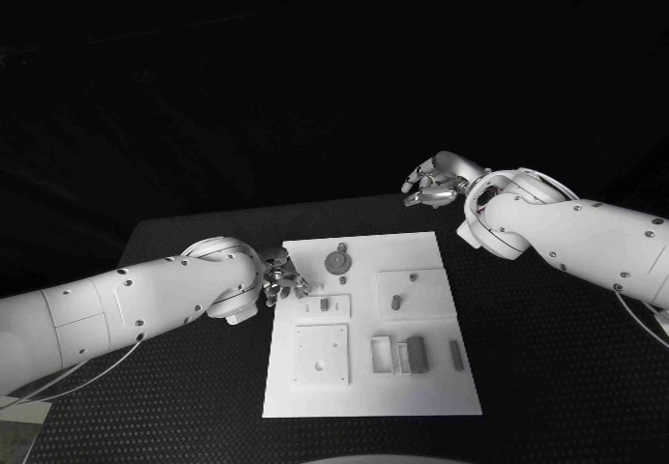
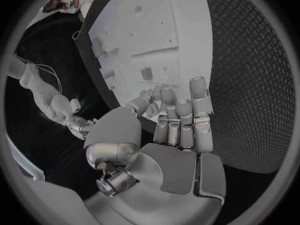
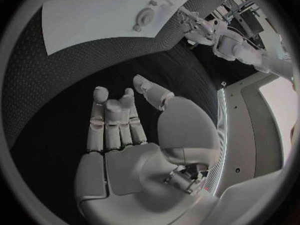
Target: Assemble the parts on the task board
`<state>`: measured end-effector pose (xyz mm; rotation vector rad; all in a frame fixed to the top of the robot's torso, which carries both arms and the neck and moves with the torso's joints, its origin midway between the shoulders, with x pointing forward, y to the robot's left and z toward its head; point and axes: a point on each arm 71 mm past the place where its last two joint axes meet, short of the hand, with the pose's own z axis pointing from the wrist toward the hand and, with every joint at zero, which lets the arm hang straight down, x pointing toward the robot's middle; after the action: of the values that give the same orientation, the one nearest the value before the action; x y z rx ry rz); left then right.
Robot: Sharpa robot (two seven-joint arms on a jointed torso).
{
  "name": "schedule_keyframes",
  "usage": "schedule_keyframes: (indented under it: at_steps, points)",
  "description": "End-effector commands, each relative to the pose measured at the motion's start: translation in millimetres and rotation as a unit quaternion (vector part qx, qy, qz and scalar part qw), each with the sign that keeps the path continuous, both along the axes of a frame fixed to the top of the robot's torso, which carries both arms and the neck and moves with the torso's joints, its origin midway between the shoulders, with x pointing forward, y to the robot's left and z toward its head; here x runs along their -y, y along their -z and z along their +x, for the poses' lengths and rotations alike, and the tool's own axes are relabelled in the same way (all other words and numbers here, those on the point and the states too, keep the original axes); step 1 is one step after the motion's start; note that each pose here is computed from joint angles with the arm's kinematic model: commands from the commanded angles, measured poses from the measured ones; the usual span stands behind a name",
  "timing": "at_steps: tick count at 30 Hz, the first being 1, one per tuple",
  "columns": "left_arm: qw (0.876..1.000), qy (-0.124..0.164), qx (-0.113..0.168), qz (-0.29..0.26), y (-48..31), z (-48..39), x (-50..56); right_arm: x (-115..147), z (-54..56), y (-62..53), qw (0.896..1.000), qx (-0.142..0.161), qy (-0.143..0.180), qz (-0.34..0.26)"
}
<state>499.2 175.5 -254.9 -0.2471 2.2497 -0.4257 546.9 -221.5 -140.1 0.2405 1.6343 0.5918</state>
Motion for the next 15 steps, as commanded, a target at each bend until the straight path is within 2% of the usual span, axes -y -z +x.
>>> schedule_keyframes:
  at_steps: [1, 7, 15]
  points:
    - [1.000, 0.004, 0.010, 0.017, 3.0, -1.6, 1.8, -1.4, -0.5, 0.1, 1.000, -0.001, -0.007, -0.001]
    - [1.000, 0.003, 0.005, 0.021, 11.3, -5.1, 3.4, -1.2, -0.5, 0.2, 1.000, -0.002, -0.007, -0.001]
    - [1.000, 0.007, 0.005, 0.026, 12.9, -5.6, 5.7, -1.3, -0.6, 0.2, 1.000, -0.002, -0.008, -0.002]
